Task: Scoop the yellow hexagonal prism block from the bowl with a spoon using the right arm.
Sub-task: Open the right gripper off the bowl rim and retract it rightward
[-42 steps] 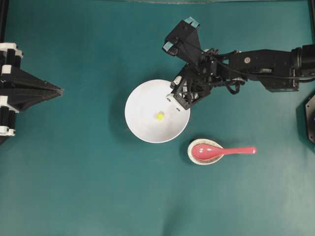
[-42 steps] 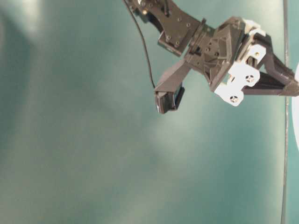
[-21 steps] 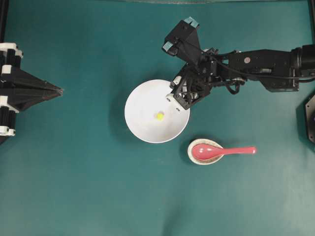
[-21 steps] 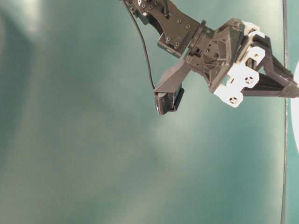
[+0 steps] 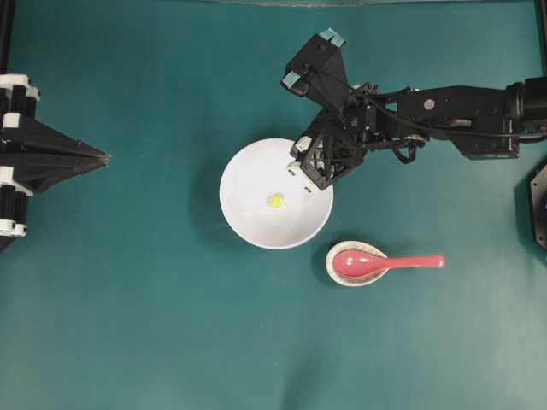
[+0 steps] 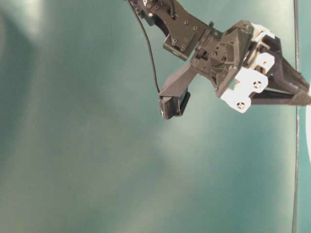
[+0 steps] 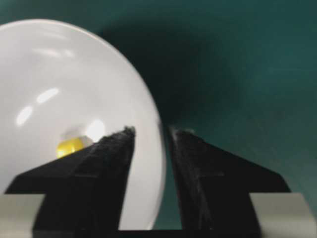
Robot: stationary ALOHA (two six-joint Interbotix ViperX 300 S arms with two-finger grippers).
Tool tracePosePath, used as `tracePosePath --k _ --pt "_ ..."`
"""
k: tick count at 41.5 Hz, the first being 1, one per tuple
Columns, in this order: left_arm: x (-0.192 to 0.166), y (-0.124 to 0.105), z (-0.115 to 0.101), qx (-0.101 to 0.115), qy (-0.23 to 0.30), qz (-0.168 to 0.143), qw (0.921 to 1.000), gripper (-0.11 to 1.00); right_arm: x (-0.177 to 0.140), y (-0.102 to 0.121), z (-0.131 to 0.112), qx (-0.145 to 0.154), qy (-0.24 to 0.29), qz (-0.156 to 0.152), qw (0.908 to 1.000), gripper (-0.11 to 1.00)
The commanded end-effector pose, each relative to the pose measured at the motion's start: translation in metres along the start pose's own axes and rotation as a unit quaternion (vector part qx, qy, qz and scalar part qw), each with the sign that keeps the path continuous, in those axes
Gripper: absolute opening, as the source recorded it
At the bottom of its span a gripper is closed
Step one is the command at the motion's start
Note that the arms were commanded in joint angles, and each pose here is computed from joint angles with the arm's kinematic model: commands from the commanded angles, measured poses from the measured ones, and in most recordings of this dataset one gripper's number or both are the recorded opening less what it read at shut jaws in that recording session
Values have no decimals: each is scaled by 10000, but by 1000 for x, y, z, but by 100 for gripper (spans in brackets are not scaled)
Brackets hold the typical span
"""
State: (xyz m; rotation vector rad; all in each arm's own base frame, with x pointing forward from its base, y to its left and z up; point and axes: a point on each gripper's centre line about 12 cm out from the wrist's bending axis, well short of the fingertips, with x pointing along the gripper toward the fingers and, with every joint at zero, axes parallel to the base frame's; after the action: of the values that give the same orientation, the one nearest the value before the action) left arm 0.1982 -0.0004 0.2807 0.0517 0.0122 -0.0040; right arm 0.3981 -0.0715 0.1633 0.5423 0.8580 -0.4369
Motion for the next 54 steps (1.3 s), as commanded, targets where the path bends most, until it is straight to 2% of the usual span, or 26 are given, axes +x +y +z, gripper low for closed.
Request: tracePosePath --k 1,9,17,20,25,31,37,44,49,54 --pt "2 0 4 7 -61 7 10000 0 -7 5 9 -37 -187 106 9998 42" --pt "2 0 4 7 -46 -1 10000 0 -8 6 11 -132 -266 129 9995 42" --pt "2 0 4 7 -31 -2 10000 0 -29 6 15 -486 -510 182 9973 42" --pt "2 0 4 7 -30 6 10000 0 -40 7 10 -642 -662 291 9953 42" --pt "2 0 4 7 -38 -1 10000 0 -60 7 -4 -757 -1039 664 9895 42" --pt "2 0 5 7 -53 7 10000 0 -86 6 -30 -898 -1518 1201 9770 42" --pt "2 0 4 7 -54 -1 10000 0 -111 3 -57 -1196 -1961 1701 9583 42" --pt "2 0 4 7 -38 6 10000 0 -124 -1 -83 -1556 -2180 2057 9413 42" --pt "2 0 3 7 -23 5 10000 0 -128 0 -100 -1948 -2281 2306 9257 42" --pt "2 0 3 7 -23 -2 10000 0 -126 -1 -112 -2216 -2301 2438 9157 42"
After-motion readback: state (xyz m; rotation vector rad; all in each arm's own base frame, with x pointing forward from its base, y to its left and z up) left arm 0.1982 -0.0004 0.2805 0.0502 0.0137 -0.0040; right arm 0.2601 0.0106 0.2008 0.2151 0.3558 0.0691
